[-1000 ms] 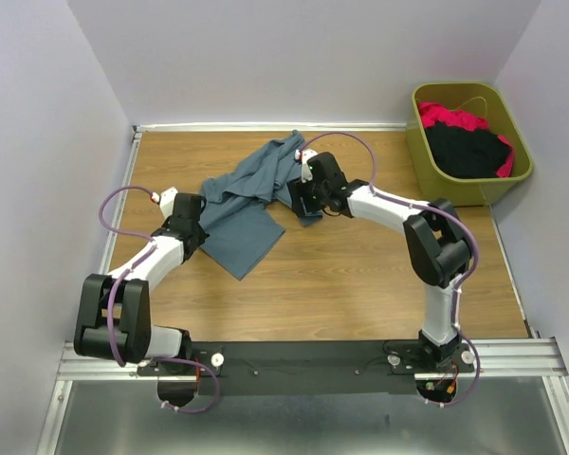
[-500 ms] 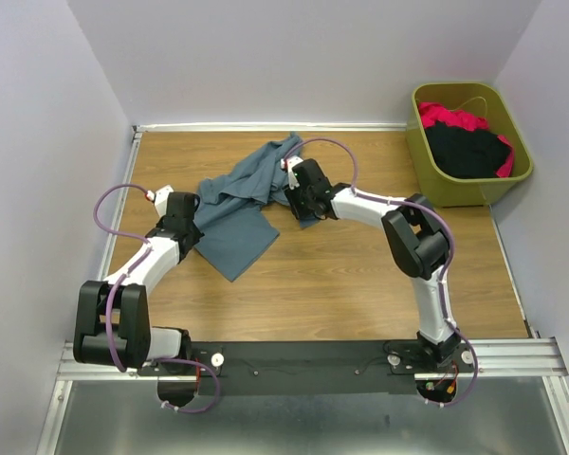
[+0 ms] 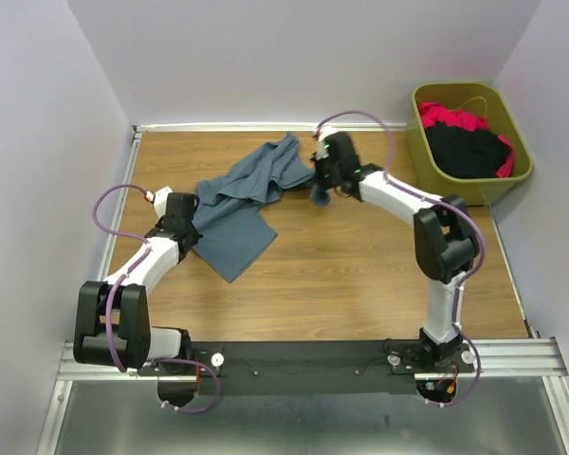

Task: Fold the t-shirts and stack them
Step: Flatten the tshirt out

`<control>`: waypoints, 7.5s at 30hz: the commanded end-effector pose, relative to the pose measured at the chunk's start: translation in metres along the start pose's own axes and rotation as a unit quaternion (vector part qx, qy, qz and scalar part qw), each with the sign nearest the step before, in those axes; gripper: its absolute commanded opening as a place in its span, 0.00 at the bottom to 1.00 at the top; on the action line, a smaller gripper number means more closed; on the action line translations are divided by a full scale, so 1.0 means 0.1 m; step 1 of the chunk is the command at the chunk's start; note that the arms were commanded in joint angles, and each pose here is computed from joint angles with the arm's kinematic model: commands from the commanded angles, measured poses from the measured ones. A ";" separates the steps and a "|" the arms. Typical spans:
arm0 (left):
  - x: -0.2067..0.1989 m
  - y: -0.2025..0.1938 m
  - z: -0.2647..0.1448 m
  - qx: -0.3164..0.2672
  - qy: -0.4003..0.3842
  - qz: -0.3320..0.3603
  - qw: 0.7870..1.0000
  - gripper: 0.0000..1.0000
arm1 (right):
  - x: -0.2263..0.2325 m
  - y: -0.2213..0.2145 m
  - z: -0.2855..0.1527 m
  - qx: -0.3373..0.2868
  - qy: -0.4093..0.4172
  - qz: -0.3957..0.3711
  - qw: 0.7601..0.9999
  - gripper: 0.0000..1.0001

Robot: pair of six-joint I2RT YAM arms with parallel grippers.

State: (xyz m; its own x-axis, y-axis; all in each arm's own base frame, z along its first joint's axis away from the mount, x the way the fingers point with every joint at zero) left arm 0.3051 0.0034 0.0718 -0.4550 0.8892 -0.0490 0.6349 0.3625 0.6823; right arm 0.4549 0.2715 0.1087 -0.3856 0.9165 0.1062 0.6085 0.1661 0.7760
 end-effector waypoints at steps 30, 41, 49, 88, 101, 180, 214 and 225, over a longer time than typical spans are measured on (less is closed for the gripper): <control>0.08 0.20 -0.63 -0.019 -0.057 -0.021 0.998 0.00 | -1.45 -1.52 -1.62 0.177 -0.191 0.297 0.919 0.45; 0.00 0.50 -1.03 -0.069 -0.109 -0.013 0.992 0.83 | -0.32 -0.82 -1.31 0.109 -0.056 0.082 0.989 0.56; -0.16 0.43 -0.98 -0.073 -0.162 0.006 0.984 0.84 | 0.25 -0.54 -0.62 0.092 -0.008 0.056 0.994 0.59; -0.38 0.21 -0.83 -0.042 -0.223 0.035 0.973 0.83 | -1.42 0.70 -0.41 -0.046 -0.098 0.218 0.970 0.54; -1.01 0.32 -0.30 0.015 -0.225 0.083 0.971 0.61 | -0.26 -0.85 -0.62 0.131 0.000 0.179 0.975 0.52; -1.41 0.68 -0.45 -0.037 -0.210 0.105 0.971 0.80 | -0.04 -0.92 -0.94 0.128 0.073 0.099 0.984 0.62; -0.16 0.74 -1.09 -0.127 -0.138 0.010 0.982 0.75 | 2.21 -2.08 -0.89 0.248 0.165 0.038 0.954 0.06; -0.23 0.66 -1.03 -0.116 -0.158 0.024 0.980 0.75 | 2.56 -2.05 -1.49 0.284 0.238 0.022 0.928 0.44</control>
State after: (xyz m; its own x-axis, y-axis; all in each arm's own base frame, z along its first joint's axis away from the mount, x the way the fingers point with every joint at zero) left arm 0.2929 -0.0165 0.2012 -0.2279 0.9508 -0.2099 0.4524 0.2943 0.8419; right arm 0.1403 0.4197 0.0409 -0.5243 0.7085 0.4724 0.8501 0.4029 0.3391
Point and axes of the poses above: each gripper's point midway between its finger pads, its own z axis out along the fingers, its own x axis along the line the jaws close on, y = z × x, the point moved 2 cm from there along -z, back along the fingers, and after that the axes turned 6 degrees about z, right-handed, at the moved point
